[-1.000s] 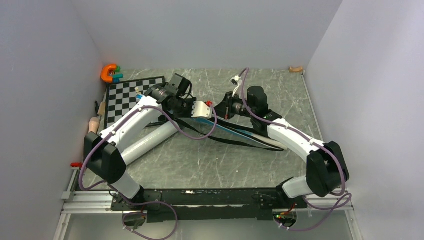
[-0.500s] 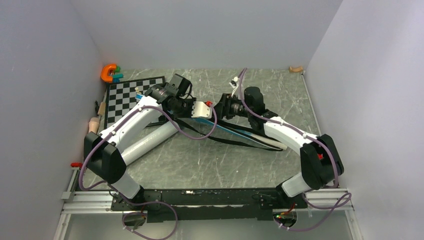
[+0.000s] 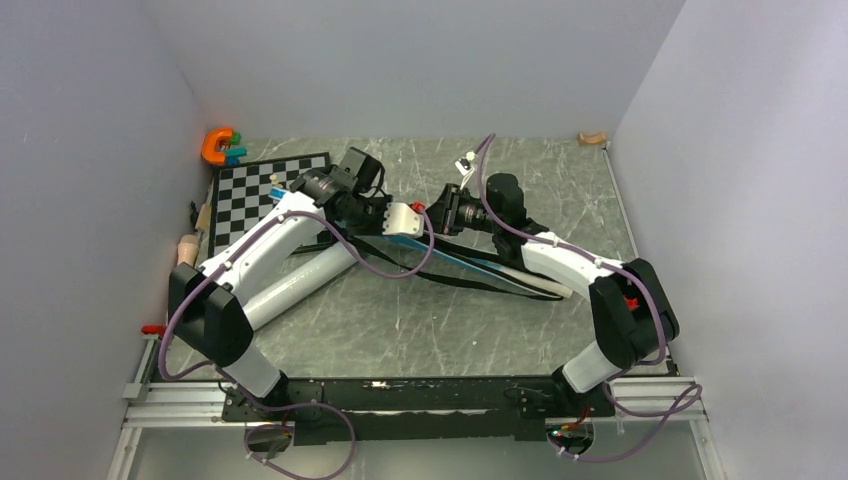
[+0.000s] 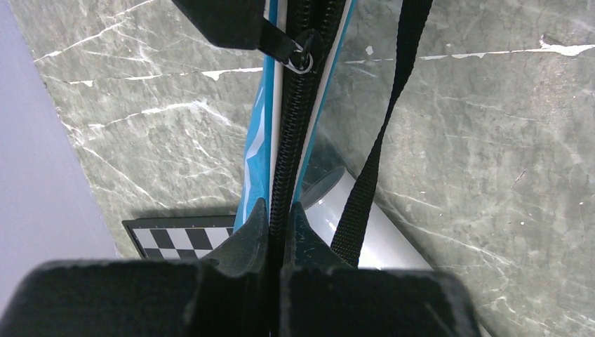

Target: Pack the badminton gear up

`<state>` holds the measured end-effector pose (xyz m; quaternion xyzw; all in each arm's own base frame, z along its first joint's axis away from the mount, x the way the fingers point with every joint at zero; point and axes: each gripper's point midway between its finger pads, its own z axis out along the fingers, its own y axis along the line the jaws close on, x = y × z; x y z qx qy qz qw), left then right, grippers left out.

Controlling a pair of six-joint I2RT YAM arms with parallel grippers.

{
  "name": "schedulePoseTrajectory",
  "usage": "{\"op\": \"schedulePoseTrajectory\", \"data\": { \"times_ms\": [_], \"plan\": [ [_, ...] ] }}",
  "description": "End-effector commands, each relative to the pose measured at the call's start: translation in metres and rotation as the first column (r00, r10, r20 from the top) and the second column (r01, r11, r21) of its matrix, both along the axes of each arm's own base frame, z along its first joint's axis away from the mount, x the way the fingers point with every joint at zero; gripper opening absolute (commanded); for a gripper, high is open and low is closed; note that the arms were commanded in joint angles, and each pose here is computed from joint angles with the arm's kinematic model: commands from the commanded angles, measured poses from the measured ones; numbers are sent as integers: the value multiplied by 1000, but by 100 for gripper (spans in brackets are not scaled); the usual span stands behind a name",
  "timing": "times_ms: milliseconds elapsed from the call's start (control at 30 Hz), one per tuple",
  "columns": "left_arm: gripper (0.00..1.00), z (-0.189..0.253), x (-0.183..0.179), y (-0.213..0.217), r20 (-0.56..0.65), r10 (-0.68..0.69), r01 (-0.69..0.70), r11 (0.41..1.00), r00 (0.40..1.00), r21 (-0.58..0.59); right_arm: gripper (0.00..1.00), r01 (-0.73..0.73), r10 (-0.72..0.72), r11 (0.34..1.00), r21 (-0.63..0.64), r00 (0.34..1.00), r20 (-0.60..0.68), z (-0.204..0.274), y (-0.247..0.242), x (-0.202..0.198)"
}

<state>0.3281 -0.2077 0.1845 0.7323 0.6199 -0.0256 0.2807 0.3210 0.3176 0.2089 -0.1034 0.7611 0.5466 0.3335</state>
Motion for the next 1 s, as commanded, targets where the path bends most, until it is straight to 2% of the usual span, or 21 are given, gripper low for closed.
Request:
{"op": "schedulePoseTrajectory", "data": {
  "times_ms": [0,700,800,900,967],
  "plan": [
    [0,31,15,-18,76,-7,14,996,997,-88,25,-31,28,998,63,998,48,17,2,-5],
    [0,31,17,-18,68,1,5,997,998,-79,26,-77,75,994,74,997,17,12,20,-11],
    [0,33,16,-18,72,-1,6,997,997,-79,17,-75,74,995,72,997,12,11,20,-10],
    [0,32,16,-17,70,0,5,997,998,-79,1,-76,75,994,80,997,12,12,21,-11],
    [0,31,16,-16,69,1,4,997,998,-77,0,-82,81,992,99,997,16,15,21,-12]
  ]
}}
